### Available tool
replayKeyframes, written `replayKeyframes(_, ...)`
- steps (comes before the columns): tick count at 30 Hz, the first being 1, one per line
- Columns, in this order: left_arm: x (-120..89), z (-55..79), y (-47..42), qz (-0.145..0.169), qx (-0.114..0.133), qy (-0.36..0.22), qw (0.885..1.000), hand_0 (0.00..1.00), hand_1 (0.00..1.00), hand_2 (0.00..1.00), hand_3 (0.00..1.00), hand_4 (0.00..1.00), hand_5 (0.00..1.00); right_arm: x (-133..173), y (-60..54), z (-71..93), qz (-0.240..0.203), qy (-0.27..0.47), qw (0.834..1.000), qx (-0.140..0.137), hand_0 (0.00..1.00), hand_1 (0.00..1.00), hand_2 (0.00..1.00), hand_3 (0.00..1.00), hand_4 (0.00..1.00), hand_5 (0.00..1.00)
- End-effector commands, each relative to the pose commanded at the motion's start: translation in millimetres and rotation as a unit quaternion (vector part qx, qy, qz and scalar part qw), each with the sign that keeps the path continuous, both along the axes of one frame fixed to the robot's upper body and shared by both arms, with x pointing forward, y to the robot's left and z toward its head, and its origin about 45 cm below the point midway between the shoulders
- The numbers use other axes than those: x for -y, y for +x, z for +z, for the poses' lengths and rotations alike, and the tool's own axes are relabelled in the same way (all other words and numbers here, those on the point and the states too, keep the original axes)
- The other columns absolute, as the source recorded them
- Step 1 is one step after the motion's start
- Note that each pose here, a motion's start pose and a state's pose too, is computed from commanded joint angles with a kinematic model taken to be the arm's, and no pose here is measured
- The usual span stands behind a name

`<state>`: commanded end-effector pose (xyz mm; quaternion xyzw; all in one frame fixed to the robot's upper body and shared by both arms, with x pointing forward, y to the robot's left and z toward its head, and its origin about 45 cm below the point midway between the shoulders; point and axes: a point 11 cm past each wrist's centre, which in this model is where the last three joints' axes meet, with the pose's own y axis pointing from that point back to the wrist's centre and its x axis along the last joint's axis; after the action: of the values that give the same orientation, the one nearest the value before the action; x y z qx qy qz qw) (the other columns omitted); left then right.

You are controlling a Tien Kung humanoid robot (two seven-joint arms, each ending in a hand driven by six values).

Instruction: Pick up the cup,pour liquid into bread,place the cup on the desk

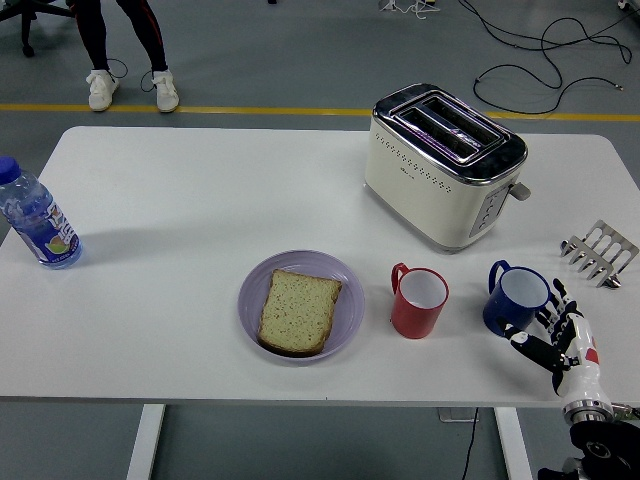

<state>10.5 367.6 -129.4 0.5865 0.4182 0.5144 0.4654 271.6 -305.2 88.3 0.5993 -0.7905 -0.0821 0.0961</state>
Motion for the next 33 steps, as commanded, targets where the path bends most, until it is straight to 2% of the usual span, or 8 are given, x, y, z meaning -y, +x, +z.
replayKeyframes(9,0.7,0.1,3.6,0.000,0.003,-0.001,1.000,0.660,0.702,0.726,0.630,0.388,0.936,0.6,12.4,0.9,-0.001,-0.004,1.000,0.004,0.937,0.863,0.932,0.980,0.957,0.004)
replayKeyframes(33,2.7,0.0,9.2,0.000,0.008,-0.003,1.000,0.661,0.702,0.726,0.630,0.387,0.932,-5.0,28.8,-3.9,0.003,-0.005,1.000,0.000,0.929,0.858,0.932,0.976,0.956,0.013)
